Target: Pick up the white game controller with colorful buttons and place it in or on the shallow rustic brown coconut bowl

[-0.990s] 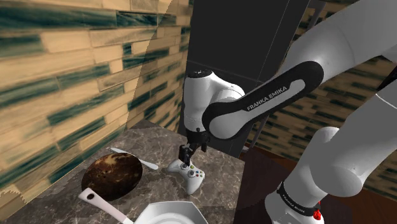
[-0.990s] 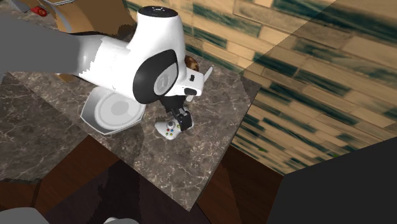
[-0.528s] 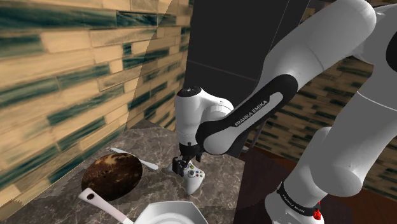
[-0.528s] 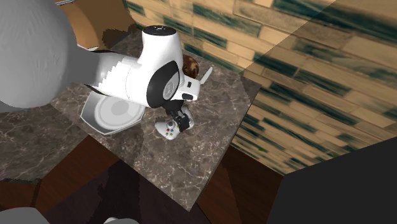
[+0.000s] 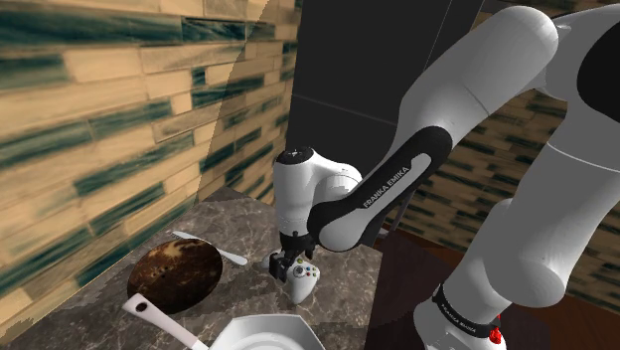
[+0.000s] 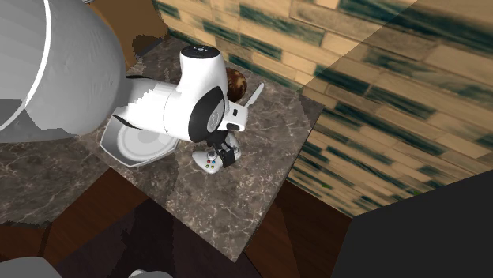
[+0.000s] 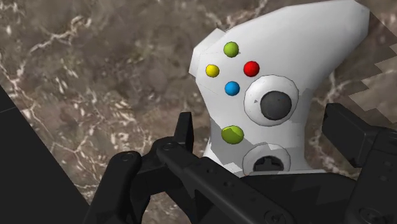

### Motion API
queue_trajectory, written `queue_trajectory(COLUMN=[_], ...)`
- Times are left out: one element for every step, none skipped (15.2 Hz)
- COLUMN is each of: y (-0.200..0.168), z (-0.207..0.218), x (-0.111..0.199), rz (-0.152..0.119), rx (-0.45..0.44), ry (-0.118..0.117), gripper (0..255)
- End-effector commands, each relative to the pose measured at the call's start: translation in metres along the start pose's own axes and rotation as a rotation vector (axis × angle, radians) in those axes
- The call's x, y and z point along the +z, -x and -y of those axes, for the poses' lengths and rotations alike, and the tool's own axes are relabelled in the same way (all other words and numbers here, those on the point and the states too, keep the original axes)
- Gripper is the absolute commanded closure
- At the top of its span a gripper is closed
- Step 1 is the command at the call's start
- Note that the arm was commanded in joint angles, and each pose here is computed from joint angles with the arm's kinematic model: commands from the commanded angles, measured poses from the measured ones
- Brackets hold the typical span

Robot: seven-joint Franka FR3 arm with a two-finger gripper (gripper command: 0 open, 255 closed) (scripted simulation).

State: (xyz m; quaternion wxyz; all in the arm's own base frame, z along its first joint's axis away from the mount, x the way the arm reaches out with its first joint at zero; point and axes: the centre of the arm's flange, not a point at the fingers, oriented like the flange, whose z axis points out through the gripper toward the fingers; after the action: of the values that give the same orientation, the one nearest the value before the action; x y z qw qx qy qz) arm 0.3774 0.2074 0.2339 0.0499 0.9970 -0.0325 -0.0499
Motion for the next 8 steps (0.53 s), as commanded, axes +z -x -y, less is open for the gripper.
queue_trajectory(y=[0.0000,0.0000,0.0000,0.0000,0.0000,0.0000,0.0000,0.0000], z=[0.0000,0.0000,0.0000,0.0000,0.0000,0.0000,0.0000,0.0000], x=[0.0002,0.0002,0.0002,0.0002,0.0002,0.0002,0.0002,0.0002], rz=[0.000,0.000,0.000,0.000,0.000,0.000,0.000,0.000], rx=[0.000,0.000,0.000,0.000,0.000,0.000,0.000,0.000], ry=[0.000,0.000,0.000,0.000,0.000,0.000,0.000,0.000], gripper=[0,0,0,255,255,255,255,255])
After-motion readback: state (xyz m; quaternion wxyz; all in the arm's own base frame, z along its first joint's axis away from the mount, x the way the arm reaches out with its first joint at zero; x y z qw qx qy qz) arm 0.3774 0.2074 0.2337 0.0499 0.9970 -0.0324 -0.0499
